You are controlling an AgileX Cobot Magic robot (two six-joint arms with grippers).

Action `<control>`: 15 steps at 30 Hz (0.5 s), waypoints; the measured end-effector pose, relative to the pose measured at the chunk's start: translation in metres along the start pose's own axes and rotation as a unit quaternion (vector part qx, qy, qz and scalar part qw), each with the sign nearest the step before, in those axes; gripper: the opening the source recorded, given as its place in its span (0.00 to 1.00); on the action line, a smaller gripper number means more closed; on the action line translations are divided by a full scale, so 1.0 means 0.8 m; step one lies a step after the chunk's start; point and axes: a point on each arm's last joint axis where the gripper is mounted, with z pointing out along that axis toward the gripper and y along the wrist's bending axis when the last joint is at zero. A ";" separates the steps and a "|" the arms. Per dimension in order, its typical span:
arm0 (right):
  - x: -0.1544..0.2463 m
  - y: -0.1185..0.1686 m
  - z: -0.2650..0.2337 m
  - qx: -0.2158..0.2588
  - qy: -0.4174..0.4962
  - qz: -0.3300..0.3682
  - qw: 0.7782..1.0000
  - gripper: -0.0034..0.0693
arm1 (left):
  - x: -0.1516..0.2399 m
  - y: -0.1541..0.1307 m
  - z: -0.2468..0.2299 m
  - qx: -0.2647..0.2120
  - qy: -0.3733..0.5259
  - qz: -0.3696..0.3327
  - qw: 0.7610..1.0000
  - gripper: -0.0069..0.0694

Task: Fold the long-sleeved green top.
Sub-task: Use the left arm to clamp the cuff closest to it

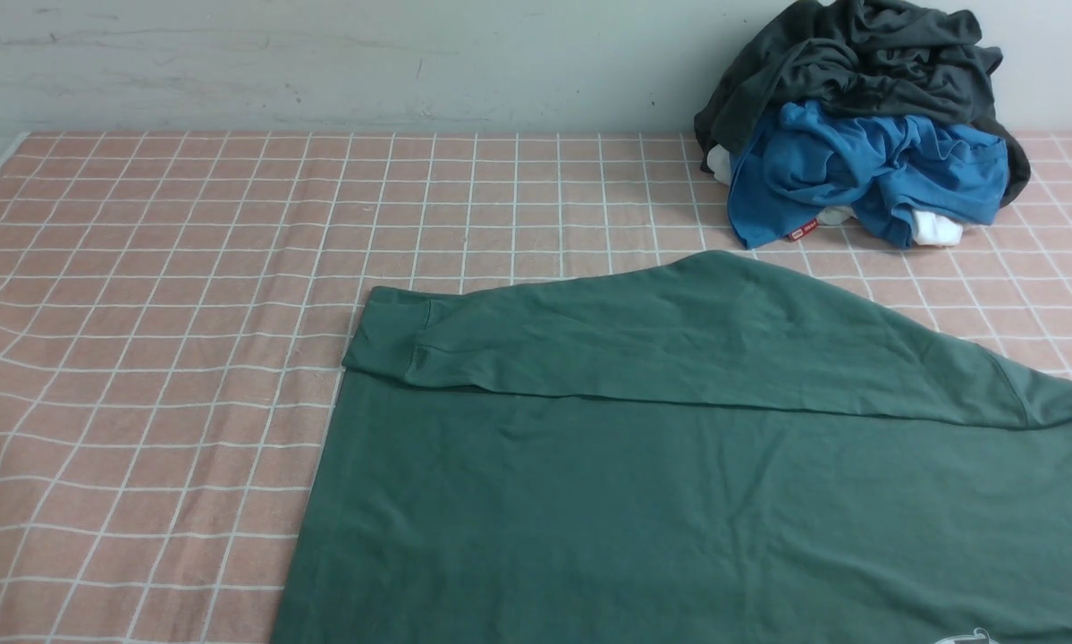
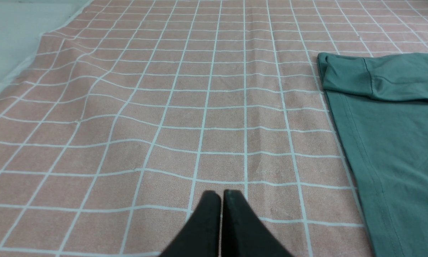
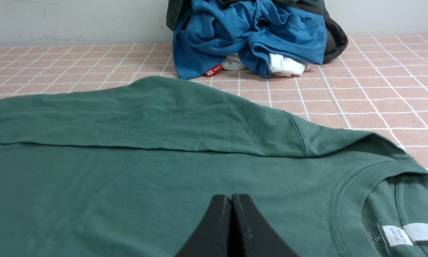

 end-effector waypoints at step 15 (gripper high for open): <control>0.000 0.001 0.000 -0.005 0.001 0.021 1.000 0.03 | 0.000 0.004 0.000 -0.015 -0.001 0.044 0.999 0.09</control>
